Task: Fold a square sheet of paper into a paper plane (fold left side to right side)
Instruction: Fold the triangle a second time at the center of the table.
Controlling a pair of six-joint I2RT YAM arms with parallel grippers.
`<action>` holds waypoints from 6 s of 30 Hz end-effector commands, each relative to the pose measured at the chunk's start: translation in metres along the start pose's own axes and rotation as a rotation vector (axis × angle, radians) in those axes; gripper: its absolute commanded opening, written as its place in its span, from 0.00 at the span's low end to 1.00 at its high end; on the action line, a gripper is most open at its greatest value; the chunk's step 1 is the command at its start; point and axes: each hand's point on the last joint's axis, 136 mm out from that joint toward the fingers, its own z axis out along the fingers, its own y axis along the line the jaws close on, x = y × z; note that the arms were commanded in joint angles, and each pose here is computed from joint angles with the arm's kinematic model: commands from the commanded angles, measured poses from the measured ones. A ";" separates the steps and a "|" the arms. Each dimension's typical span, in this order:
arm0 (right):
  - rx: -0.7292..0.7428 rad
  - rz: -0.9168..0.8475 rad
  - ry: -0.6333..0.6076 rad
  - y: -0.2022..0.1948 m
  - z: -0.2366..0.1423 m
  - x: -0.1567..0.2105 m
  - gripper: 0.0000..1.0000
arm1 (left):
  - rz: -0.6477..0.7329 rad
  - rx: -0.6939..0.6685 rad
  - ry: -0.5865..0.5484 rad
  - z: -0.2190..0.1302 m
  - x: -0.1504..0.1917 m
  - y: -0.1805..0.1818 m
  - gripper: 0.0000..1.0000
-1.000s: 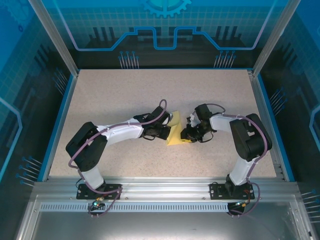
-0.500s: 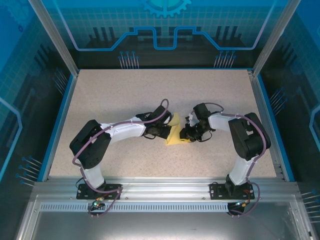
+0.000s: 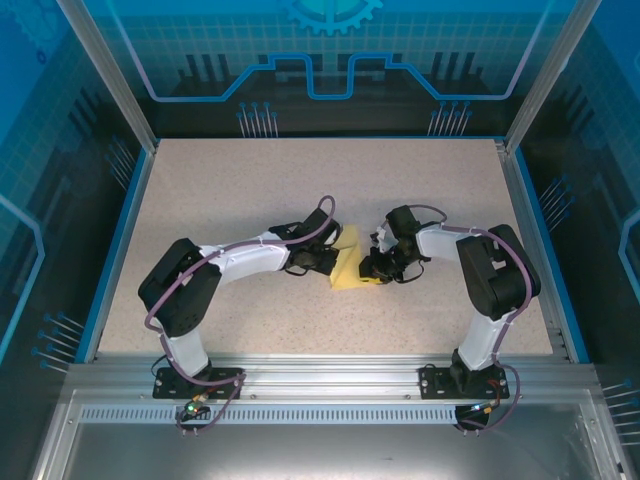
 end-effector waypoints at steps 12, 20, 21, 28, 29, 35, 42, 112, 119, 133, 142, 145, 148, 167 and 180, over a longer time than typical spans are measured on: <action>0.053 -0.005 0.041 -0.009 0.011 0.008 0.21 | 0.014 0.003 0.046 0.017 0.009 0.002 0.12; 0.052 -0.008 0.043 -0.009 0.011 0.008 0.21 | 0.011 0.005 0.042 0.024 0.005 0.001 0.12; 0.053 -0.006 0.045 -0.009 0.012 0.008 0.21 | 0.010 0.007 0.041 0.024 0.004 0.000 0.12; 0.054 -0.009 0.050 -0.009 0.012 0.009 0.21 | 0.012 -0.001 0.046 0.031 0.004 0.001 0.12; 0.055 -0.008 0.050 -0.009 0.012 0.009 0.21 | 0.010 -0.002 0.048 0.031 0.004 0.001 0.12; 0.055 -0.007 0.054 -0.010 0.013 0.009 0.21 | 0.010 0.000 0.044 0.033 0.002 0.001 0.12; 0.058 -0.008 0.057 -0.010 0.013 0.009 0.21 | 0.007 0.003 0.042 0.035 0.002 0.000 0.12; -0.067 0.045 -0.050 0.034 0.024 -0.054 0.14 | 0.011 0.004 0.096 0.051 0.026 0.004 0.11; -0.014 0.051 -0.041 0.020 0.027 -0.051 0.14 | 0.010 -0.004 0.097 0.051 0.025 0.006 0.11; 0.033 0.085 -0.010 -0.003 0.038 -0.040 0.14 | 0.003 0.016 -0.033 -0.020 -0.010 -0.002 0.40; 0.029 0.079 -0.011 -0.001 0.037 -0.040 0.14 | -0.028 0.393 -0.025 -0.036 0.004 -0.061 0.47; 0.029 0.081 -0.010 -0.002 0.037 -0.039 0.15 | -0.045 0.461 -0.012 -0.029 0.004 -0.072 0.47; 0.026 0.078 -0.009 0.000 0.038 -0.039 0.15 | -0.052 0.454 0.021 -0.015 0.007 -0.072 0.47; 0.037 0.073 0.003 -0.002 0.038 -0.037 0.15 | -0.081 0.343 0.156 0.024 0.050 -0.047 0.45; 0.031 0.055 0.005 0.002 0.035 -0.038 0.15 | -0.101 0.309 0.207 0.027 0.076 -0.036 0.39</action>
